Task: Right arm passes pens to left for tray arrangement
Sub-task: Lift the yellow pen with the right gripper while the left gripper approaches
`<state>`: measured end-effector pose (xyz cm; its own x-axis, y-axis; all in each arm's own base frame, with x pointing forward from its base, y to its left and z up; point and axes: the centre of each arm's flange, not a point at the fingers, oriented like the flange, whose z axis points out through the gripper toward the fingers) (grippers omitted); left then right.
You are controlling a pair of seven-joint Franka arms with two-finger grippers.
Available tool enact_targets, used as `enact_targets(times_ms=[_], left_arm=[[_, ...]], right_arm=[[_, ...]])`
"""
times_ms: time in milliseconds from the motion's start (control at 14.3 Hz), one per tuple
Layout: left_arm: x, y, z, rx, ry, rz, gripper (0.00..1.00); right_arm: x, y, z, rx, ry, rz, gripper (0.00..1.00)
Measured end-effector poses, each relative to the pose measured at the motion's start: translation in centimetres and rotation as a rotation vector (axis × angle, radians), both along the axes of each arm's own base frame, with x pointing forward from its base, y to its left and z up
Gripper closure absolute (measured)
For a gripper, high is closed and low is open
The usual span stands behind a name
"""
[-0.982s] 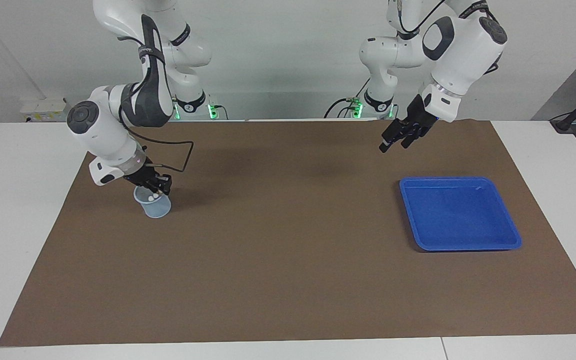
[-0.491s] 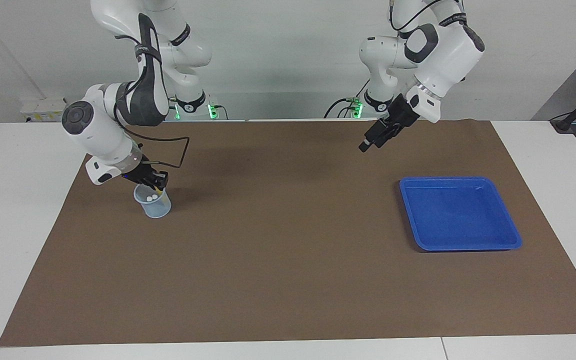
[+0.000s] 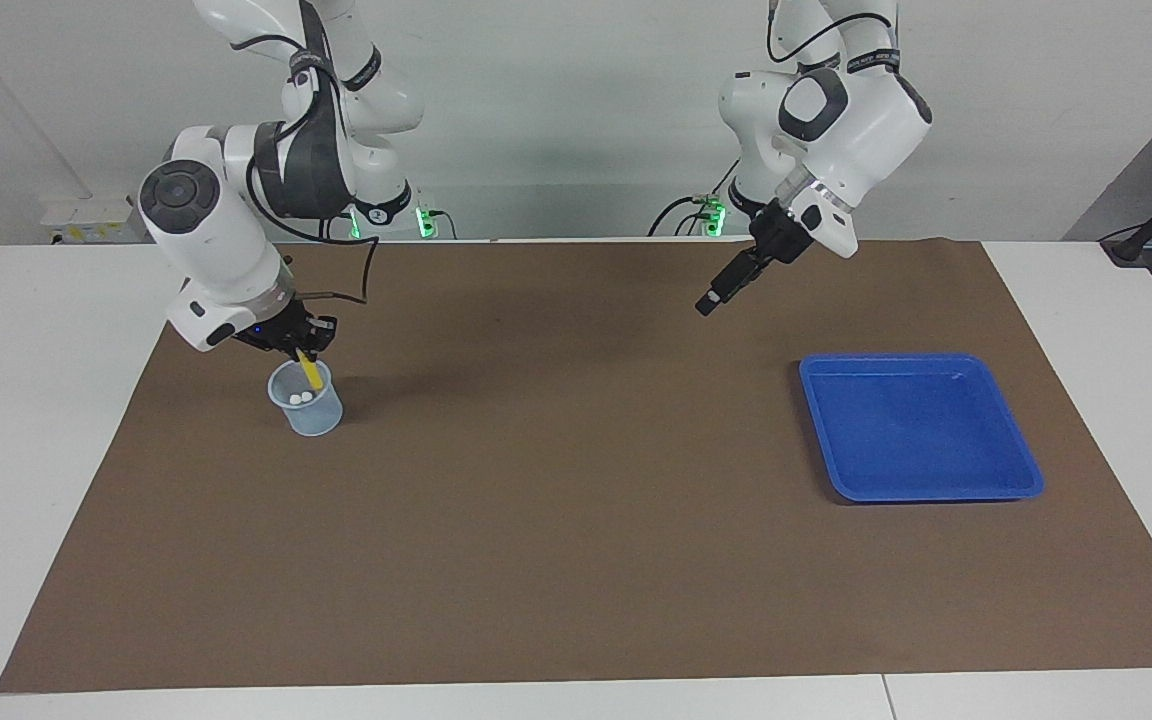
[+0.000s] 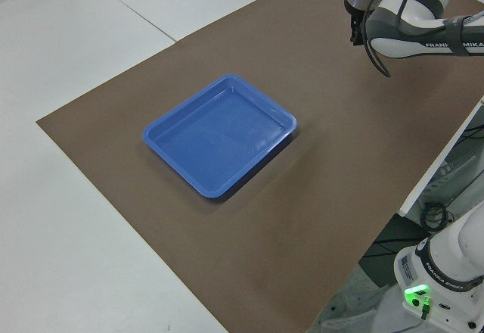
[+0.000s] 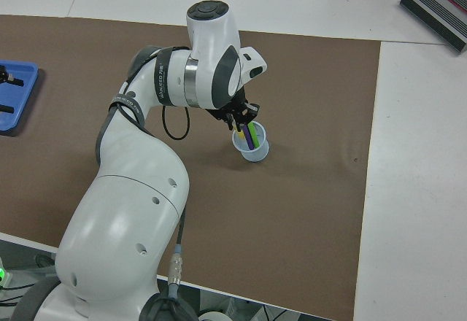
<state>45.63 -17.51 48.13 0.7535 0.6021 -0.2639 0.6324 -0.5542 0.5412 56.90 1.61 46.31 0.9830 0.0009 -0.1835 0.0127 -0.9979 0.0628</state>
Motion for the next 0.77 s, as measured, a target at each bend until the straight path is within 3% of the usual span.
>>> enact_targets(times_ms=[210,351,561,771], left_arm=[[0.1,0.2,0.0,-0.001,0.001,0.005,0.00],[0.1,0.3,0.1,-0.003,0.000,0.008,0.00],[0.2,0.5,0.2,-0.005,-0.001,0.013,0.00],[0.3,0.5,0.3,-0.006,-0.004,0.015,0.00]], right_arm=[[0.2,1.1,2.9,0.018,-0.018,0.020,0.81],[0.2,3.2,5.4,0.117,-0.060,0.017,0.81],[0.0,5.9,7.1,0.258,-0.083,-0.016,0.81],[0.0,10.0,7.8,0.338,-0.112,-0.110,0.81]])
